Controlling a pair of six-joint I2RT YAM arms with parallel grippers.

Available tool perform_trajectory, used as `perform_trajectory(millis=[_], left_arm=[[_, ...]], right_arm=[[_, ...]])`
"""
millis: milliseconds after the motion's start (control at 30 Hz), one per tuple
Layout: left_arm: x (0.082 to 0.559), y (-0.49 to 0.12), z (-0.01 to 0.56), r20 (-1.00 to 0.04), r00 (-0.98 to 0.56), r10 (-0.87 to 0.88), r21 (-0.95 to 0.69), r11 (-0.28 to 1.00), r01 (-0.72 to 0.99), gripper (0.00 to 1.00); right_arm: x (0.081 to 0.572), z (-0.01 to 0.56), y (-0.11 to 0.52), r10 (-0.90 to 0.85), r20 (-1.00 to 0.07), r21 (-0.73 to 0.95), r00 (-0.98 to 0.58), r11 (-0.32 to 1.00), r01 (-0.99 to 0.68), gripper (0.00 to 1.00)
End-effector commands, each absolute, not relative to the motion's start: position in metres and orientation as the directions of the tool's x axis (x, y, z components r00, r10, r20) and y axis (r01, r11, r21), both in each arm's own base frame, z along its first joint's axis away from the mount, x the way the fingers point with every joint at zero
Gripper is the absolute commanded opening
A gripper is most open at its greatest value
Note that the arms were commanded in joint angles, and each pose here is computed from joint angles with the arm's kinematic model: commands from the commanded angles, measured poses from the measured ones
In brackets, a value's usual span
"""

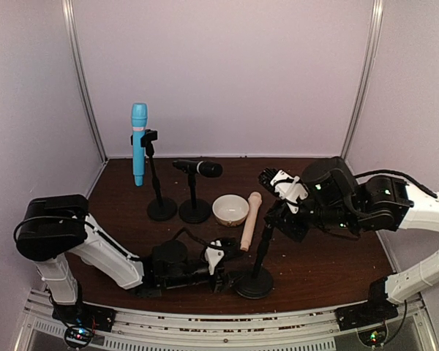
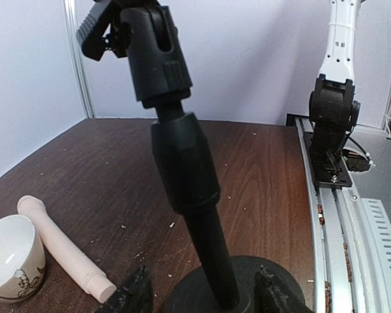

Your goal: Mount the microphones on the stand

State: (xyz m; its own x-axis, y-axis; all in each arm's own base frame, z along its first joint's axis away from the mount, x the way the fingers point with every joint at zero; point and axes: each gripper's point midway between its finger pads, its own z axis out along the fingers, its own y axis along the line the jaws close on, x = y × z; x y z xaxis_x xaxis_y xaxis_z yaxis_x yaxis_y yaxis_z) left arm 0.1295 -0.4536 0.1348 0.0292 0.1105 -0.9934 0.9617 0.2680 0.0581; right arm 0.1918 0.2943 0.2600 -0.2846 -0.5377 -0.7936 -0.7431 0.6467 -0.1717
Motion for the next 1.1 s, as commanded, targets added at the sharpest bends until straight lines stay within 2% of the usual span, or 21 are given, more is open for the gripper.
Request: perform_trajectory(millis=[0, 100, 300, 667, 700, 733, 800, 833, 967, 1067], left_arm=[[0.122, -0.463, 0.156, -0.999, 0.042, 0.001, 0.041, 0.225, 0.973, 0.54], [0.124, -0.465, 0.148, -1.000, 0.023, 0.020, 0.027, 0.233, 0.972, 0.53], [0.129, -0.469, 0.134, -0.999, 0.012, 0.047, 0.024, 0.253, 0.967, 0.43], [0.123, -0.470, 0.136, -1.000, 0.003, 0.027, 0.009, 0.214, 0.977, 0.04], [0.124, -0.468, 0.137, -1.000, -0.005, 0.017, -0.001, 0.216, 0.977, 0.02], [0.126, -0.466, 0.138, -1.000, -0.014, 0.004, -0.013, 0.221, 0.975, 0.00], [0.130, -0.459, 0.142, -0.999, -0.044, -0.027, -0.049, 0.237, 0.970, 0.00], [0.132, -0.455, 0.143, -0.997, -0.062, -0.041, -0.070, 0.247, 0.966, 0.00], [0.144, -0.441, 0.151, -0.983, -0.145, -0.110, -0.172, 0.293, 0.940, 0.00], [0.152, -0.437, 0.154, -0.968, -0.205, -0.144, -0.242, 0.325, 0.915, 0.00]], right_arm=[[0.188, 0.306, 0.318, -0.384, -0.893, -0.066, -0.234, 0.626, -0.777, 0.33], [0.185, 0.311, 0.322, -0.360, -0.904, -0.042, -0.233, 0.614, -0.788, 0.33], [0.180, 0.316, 0.326, -0.337, -0.913, -0.012, -0.232, 0.591, -0.807, 0.33], [0.178, 0.308, 0.334, -0.353, -0.908, -0.012, -0.227, 0.563, -0.827, 0.34], [0.177, 0.307, 0.335, -0.357, -0.907, -0.013, -0.224, 0.555, -0.831, 0.36], [0.176, 0.306, 0.336, -0.361, -0.905, -0.014, -0.224, 0.552, -0.834, 0.42], [0.183, 0.306, 0.327, -0.346, -0.904, -0.009, -0.251, 0.603, -0.798, 0.66], [0.188, 0.310, 0.317, -0.316, -0.910, -0.002, -0.269, 0.653, -0.758, 0.73], [0.191, 0.328, 0.281, -0.133, -0.953, 0.089, -0.272, 0.735, -0.673, 0.85], [0.184, 0.319, 0.267, 0.054, -0.948, 0.254, -0.313, 0.719, -0.646, 0.83]])
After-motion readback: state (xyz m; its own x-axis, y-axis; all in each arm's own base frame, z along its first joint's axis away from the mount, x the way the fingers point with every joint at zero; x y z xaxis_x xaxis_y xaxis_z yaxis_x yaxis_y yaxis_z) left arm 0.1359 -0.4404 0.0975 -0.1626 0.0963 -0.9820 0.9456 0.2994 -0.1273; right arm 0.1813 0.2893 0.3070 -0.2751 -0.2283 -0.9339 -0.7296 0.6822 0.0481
